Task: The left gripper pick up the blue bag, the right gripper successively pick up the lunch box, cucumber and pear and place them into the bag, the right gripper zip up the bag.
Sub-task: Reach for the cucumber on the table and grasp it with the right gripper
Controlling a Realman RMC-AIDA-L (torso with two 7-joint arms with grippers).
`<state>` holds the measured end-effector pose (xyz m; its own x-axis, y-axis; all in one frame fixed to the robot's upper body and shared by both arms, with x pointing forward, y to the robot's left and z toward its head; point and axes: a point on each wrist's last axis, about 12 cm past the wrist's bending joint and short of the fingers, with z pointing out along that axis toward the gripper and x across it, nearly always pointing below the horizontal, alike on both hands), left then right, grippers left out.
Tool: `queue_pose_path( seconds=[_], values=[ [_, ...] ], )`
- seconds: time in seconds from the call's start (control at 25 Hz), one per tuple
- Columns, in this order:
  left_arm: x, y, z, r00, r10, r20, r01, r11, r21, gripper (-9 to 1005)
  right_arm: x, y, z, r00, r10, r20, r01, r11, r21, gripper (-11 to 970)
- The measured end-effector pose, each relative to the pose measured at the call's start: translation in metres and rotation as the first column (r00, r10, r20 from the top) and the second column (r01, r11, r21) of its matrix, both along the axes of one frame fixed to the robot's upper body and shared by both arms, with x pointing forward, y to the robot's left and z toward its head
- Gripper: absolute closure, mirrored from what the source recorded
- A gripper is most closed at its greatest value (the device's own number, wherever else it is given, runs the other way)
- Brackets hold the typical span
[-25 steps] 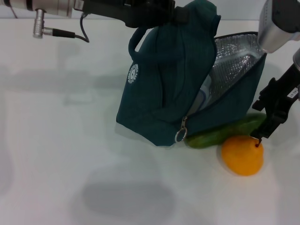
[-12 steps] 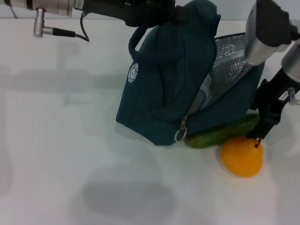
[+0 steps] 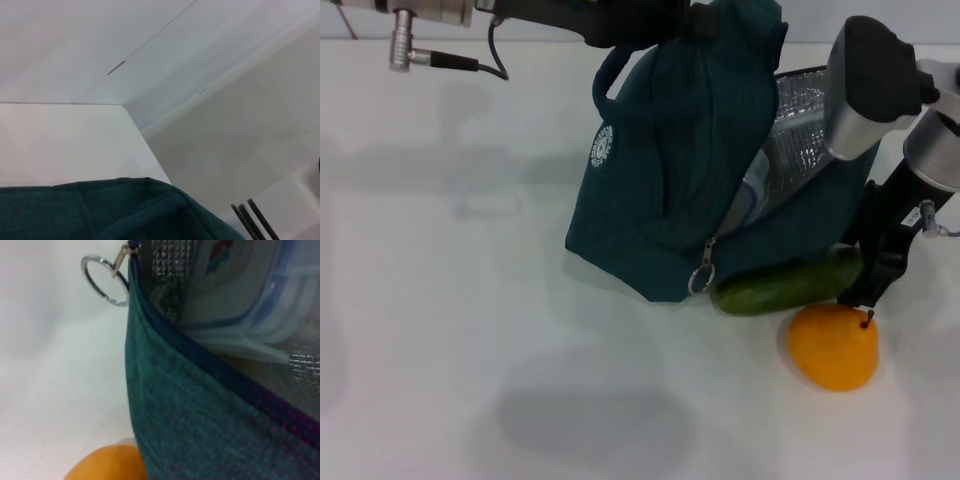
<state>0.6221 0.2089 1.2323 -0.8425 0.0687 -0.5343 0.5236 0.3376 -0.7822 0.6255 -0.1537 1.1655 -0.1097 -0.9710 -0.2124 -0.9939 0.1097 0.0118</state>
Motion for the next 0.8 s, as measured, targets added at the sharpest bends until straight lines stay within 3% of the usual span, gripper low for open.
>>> queue_pose_path(
  seconds=[0.44, 0.68, 0.8],
  values=[
    [0.0007, -0.0001, 0.0006, 1.000, 0.002, 0.003, -0.002, 1.000, 0.001, 947, -0.0020, 0.0005, -0.0055, 1.000, -0.006, -0.017, 0.006, 1.000, -0.008, 118],
    [0.0006, 0.0001, 0.0004, 1.000, 0.003, 0.003, -0.003, 1.000, 0.001, 947, -0.0057, 0.0044, -0.0086, 1.000, 0.009, -0.028, -0.010, 0.999, -0.037, 298],
    [0.0007, -0.0002, 0.0007, 1.000, 0.002, 0.004, -0.002, 1.000, 0.001, 947, -0.0073, 0.0041, -0.0104, 0.999, 0.010, -0.038, -0.012, 0.999, -0.050, 327]
  ],
)
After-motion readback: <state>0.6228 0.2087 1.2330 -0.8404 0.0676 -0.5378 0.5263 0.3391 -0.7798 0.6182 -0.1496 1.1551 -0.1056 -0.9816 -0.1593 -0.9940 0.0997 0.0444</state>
